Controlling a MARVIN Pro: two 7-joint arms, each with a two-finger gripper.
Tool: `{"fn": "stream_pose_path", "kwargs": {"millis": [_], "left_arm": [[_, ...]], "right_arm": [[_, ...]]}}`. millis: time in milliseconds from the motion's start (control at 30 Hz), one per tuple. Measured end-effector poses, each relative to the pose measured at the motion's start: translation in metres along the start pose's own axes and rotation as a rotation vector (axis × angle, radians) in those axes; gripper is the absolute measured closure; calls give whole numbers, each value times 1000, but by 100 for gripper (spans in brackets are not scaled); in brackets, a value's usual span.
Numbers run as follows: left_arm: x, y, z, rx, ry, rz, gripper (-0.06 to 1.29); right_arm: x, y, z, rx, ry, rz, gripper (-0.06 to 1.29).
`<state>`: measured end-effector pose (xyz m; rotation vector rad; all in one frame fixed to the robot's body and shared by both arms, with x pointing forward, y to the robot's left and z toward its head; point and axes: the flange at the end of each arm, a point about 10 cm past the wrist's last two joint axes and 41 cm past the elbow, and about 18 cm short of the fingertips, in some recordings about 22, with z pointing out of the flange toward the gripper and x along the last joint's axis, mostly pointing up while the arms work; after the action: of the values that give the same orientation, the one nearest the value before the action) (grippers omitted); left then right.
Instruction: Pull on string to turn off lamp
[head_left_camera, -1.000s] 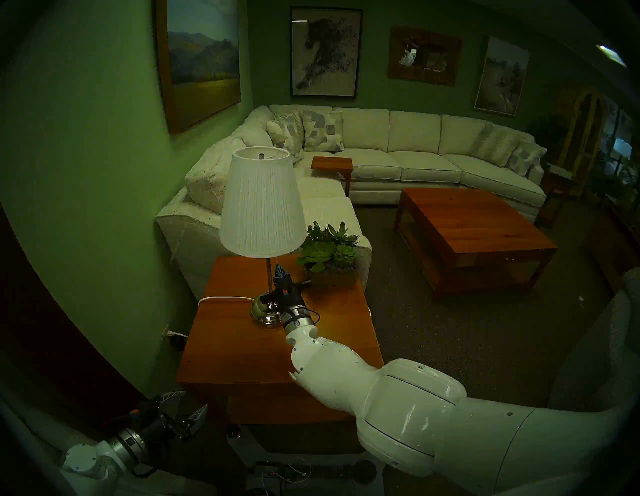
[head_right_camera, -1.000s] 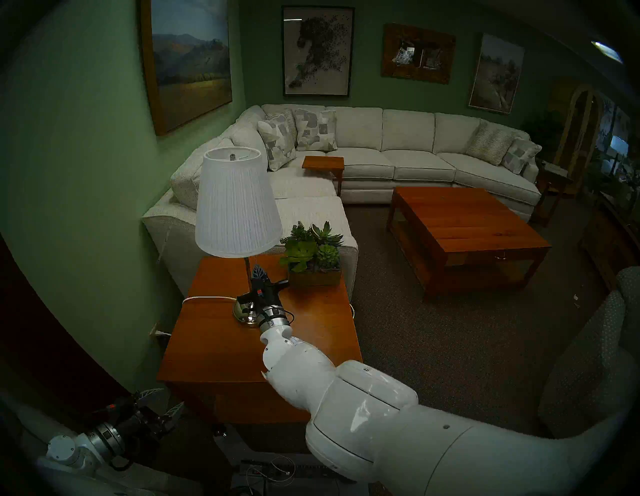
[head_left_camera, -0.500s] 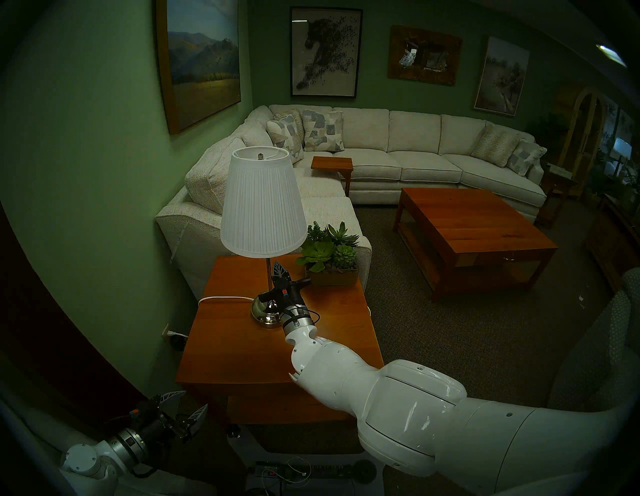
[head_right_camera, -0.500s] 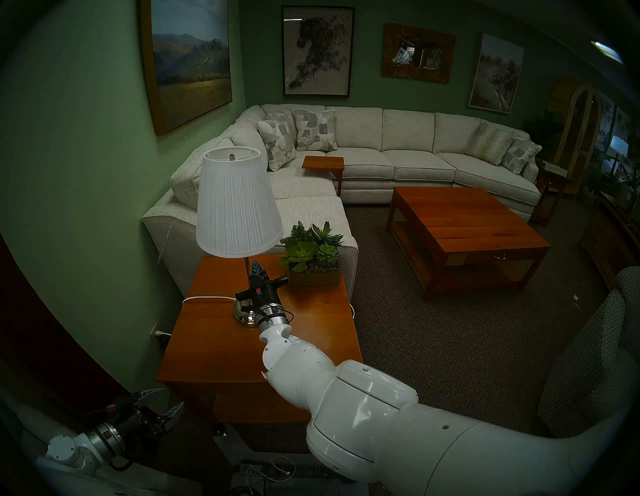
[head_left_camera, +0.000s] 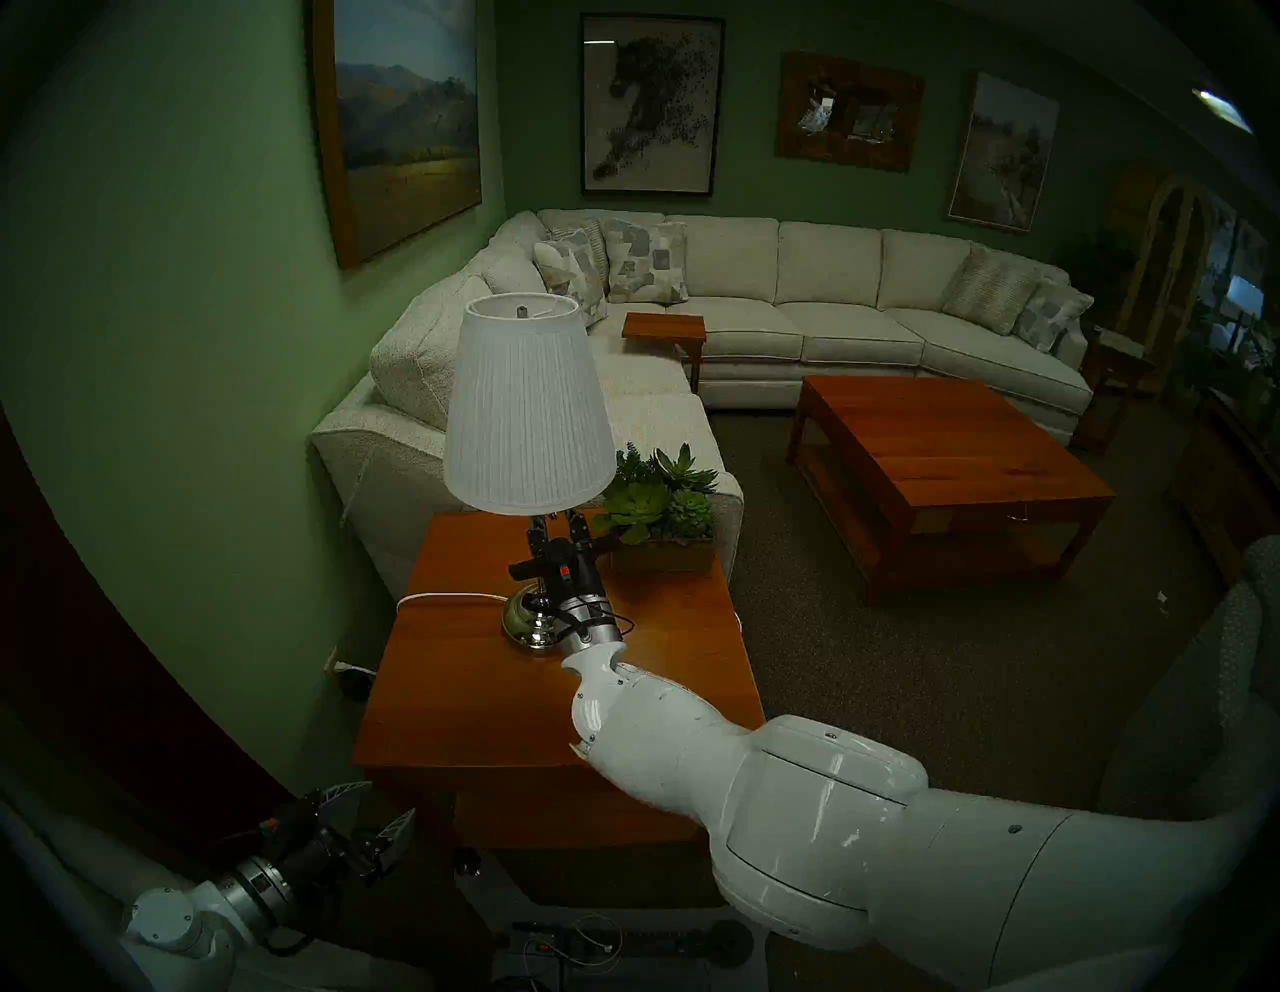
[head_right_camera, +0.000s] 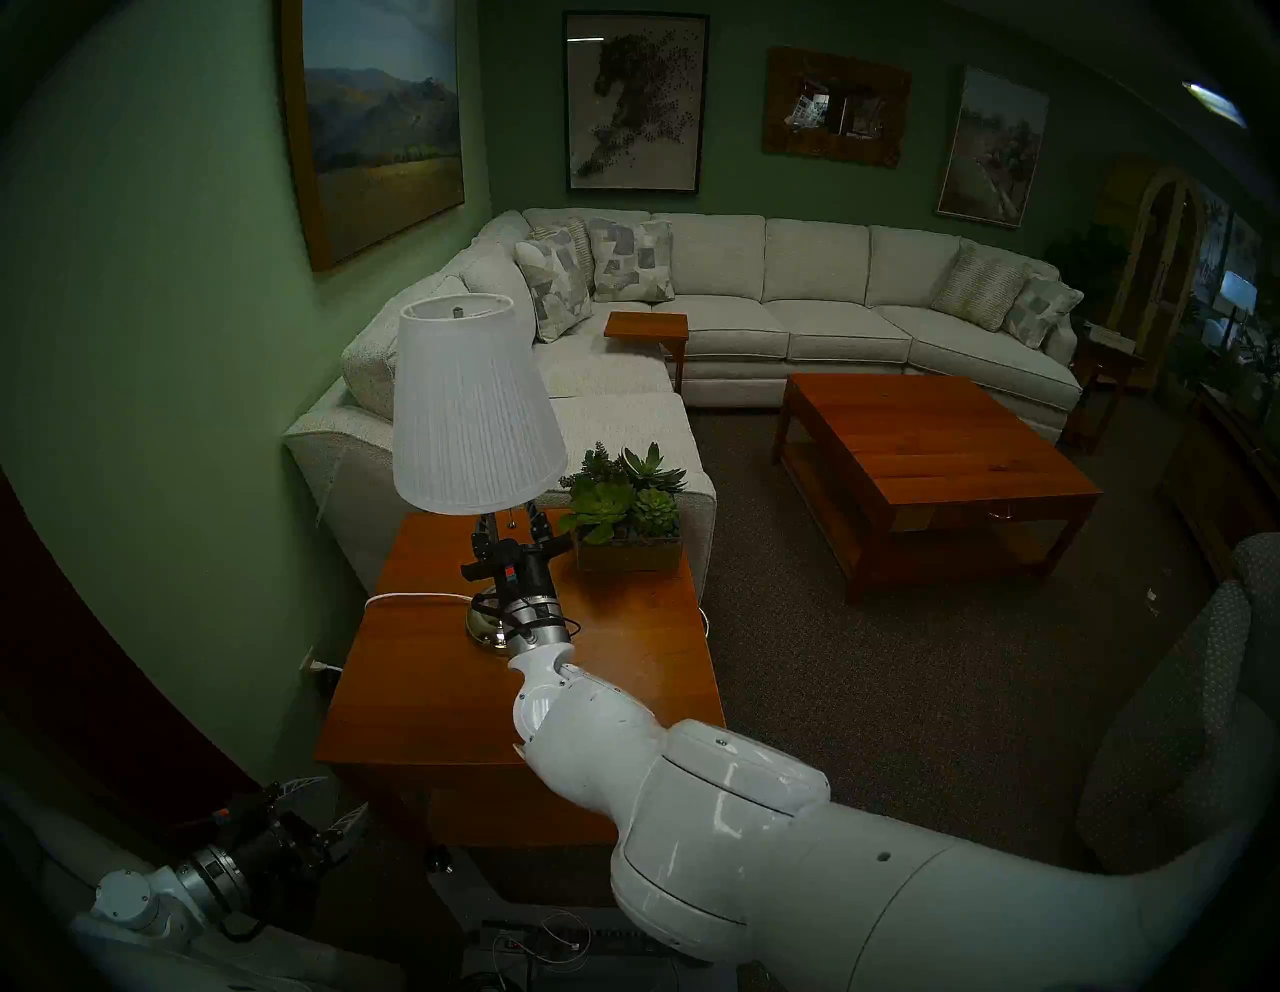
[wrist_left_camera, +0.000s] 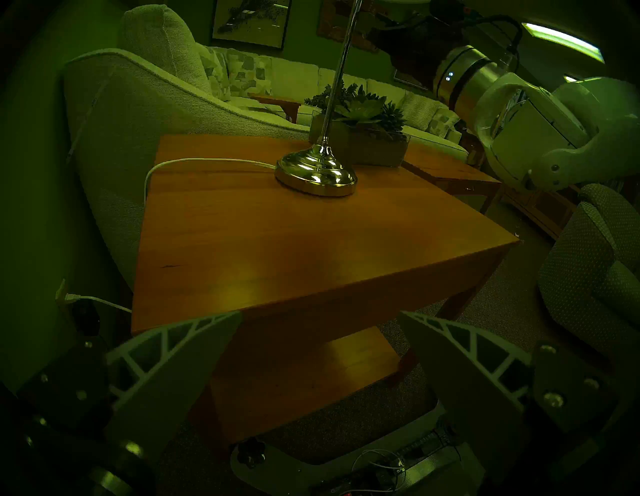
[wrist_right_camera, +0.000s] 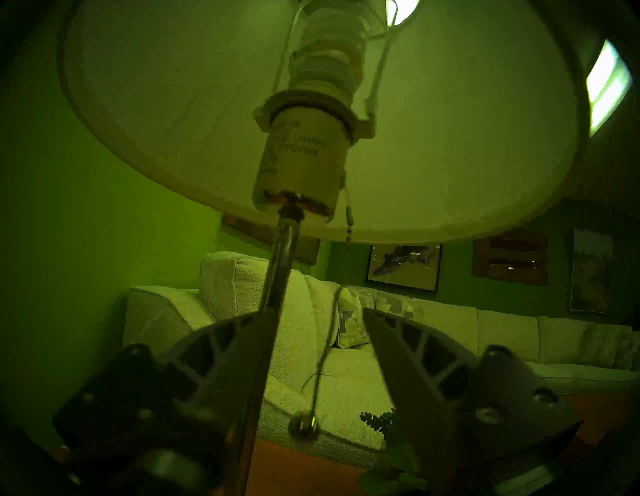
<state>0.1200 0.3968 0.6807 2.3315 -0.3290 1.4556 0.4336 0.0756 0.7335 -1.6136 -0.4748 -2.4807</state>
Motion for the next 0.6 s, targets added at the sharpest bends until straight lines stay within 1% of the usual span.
{"fn": "stream_pose_path", "kwargs": {"millis": [67,100,133,167,233,300,367,467,533,600], "left_arm": [[0,0,0,0,0,0,0],[0,0,0,0,0,0,0],[0,0,0,0,0,0,0],[0,0,0,0,0,0,0],[0,0,0,0,0,0,0],[0,0,0,0,0,0,0],[0,0,0,0,0,0,0],[0,0,0,0,0,0,0],[0,0,0,0,-1,0,0],[0,0,0,0,-1,0,0]], "right_arm": [[0,-5,-7,20,10,5,126],[-1,-8,-12,32,16,8,121],[-1,-10,-15,38,19,10,108],[-1,-13,-19,46,23,11,87],[-2,-17,-30,55,32,15,19],[-2,-19,-36,58,38,17,1],[-2,-25,-48,78,46,27,1],[-3,-31,-57,109,48,32,1],[-4,-35,-68,134,48,42,1],[-7,-42,-86,168,38,57,1]]}}
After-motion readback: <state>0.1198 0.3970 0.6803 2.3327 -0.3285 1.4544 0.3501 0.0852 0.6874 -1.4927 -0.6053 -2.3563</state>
